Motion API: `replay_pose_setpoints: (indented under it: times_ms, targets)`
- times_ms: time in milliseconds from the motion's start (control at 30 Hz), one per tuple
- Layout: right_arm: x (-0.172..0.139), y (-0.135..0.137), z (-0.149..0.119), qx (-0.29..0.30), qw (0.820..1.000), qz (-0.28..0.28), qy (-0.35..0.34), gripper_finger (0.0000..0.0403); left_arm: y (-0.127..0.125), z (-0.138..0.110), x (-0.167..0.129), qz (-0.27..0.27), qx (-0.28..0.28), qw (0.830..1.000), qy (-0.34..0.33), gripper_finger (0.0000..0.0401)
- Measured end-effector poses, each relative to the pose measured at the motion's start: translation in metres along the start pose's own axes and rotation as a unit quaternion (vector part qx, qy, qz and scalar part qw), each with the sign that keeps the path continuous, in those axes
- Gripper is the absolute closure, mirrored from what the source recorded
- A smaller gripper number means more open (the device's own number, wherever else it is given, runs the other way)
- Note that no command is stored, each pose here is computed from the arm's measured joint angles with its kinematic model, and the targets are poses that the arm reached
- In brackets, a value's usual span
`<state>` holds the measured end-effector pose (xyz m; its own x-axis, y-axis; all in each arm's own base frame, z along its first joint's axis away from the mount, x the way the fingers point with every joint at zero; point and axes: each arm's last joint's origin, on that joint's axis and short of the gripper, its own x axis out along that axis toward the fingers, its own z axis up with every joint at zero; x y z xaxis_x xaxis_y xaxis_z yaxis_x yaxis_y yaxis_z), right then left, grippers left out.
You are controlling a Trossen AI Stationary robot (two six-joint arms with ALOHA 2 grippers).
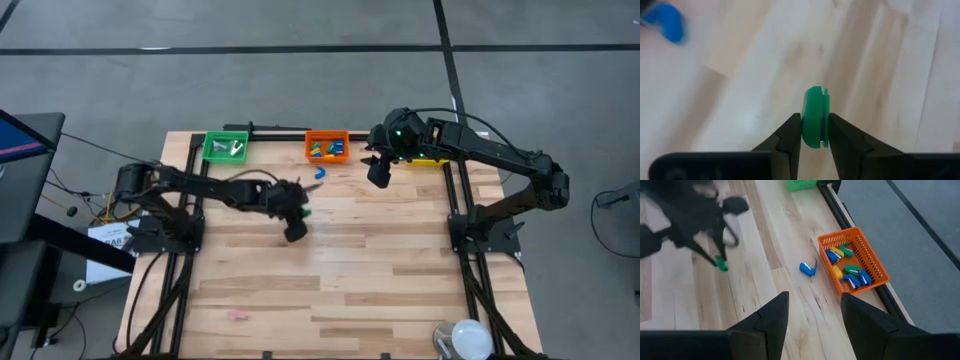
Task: Pick and place Stapler, Stapler remover, tape
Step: Put the green stapler into the orange bin
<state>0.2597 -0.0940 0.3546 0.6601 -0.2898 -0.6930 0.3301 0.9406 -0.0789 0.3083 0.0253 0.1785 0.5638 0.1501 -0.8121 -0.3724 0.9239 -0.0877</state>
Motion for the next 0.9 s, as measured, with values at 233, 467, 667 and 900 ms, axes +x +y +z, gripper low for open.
replay_pose_setpoints:
  times_ms: [233, 467, 667, 900]
  targets:
    - [0.0, 0.0, 0.0, 0.0, 1.0, 0.0, 0.0, 0.023, 0.033, 0.022, -0.029, 0.044, -0.004, 0.996, -0.08, 0.032]
    - [0.0, 0.0, -0.001, -0.037, 0.999, 0.002, 0.007, 0.0238, 0.056, 0.034, -0.048, 0.058, -0.026, 0.99, -0.127, 0.032]
    - [-0.002, -0.003, -0.002, -0.028, 0.999, 0.029, 0.003, 0.0295, 0.063, 0.038, -0.058, 0.058, -0.004, 0.987, -0.15, 0.032]
    - [-0.018, -0.016, -0.003, 0.001, 0.997, 0.07, -0.026, 0.0376, 0.066, 0.052, -0.068, 0.061, -0.005, 0.983, -0.173, 0.032]
